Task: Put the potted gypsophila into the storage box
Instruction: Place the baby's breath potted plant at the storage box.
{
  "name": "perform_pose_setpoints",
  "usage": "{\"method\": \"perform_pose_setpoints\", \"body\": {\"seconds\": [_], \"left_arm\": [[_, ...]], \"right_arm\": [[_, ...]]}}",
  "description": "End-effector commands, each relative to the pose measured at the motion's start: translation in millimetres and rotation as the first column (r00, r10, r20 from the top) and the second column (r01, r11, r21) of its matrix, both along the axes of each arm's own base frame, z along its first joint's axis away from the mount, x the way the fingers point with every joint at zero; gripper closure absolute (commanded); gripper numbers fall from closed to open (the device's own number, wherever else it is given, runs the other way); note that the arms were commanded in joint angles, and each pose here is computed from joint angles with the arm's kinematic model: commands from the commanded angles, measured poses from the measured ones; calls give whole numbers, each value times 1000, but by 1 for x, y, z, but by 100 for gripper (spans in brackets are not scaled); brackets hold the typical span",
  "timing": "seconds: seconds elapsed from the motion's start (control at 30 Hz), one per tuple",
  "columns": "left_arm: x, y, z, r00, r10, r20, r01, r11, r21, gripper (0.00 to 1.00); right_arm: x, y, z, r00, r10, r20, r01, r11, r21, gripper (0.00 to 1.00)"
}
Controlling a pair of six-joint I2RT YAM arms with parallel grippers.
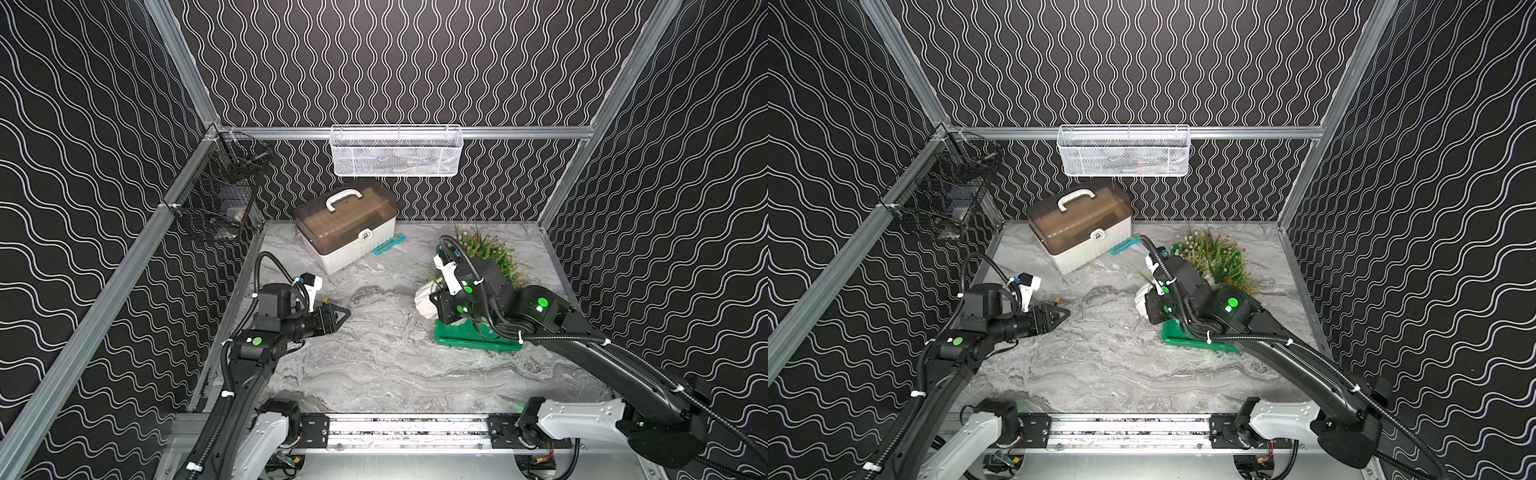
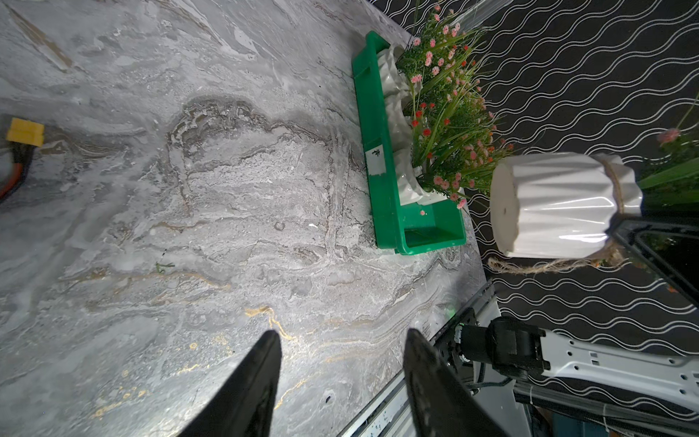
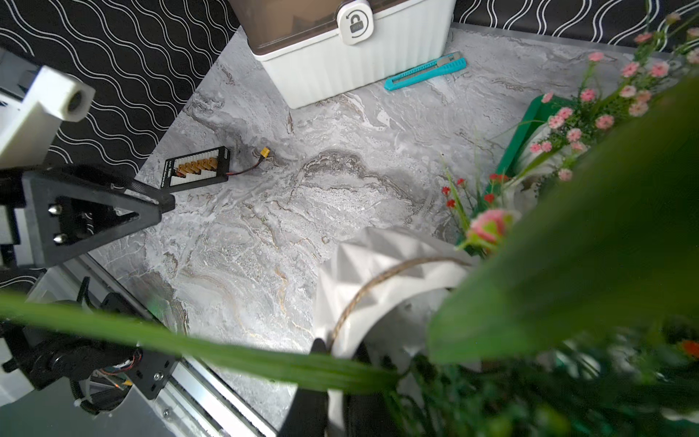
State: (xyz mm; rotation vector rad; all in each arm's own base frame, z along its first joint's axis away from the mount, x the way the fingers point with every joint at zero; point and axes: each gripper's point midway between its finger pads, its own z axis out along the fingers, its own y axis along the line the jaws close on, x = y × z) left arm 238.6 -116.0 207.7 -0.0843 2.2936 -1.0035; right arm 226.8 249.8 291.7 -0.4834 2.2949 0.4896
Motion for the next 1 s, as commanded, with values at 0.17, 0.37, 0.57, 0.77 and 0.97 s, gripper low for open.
{"method": "perform_pose_setpoints", "body": {"seconds": [0.17,0.37,0.57,0.77,0.97], "left_arm": [[-5,-15,7,997,-74,30,75,997,-37,44],[-11,-26,17,989,-130,65,135,988,-80,44],[-15,-31,21,985,-155,82,162,982,-98,43],[-15,-30,20,985,-151,79,158,983,-93,44],[-15,-29,20,986,-149,81,156,983,-92,43]], "right_arm": [[-18,-32,6,997,-74,-14,74,997,37,100],[-25,-69,7,980,-197,-25,197,980,-2,100],[-33,-103,-8,949,-310,-49,304,947,-107,100],[-33,-128,-26,912,-408,-34,387,886,-254,100],[-27,-130,-35,901,-433,-16,406,857,-318,100]]}}
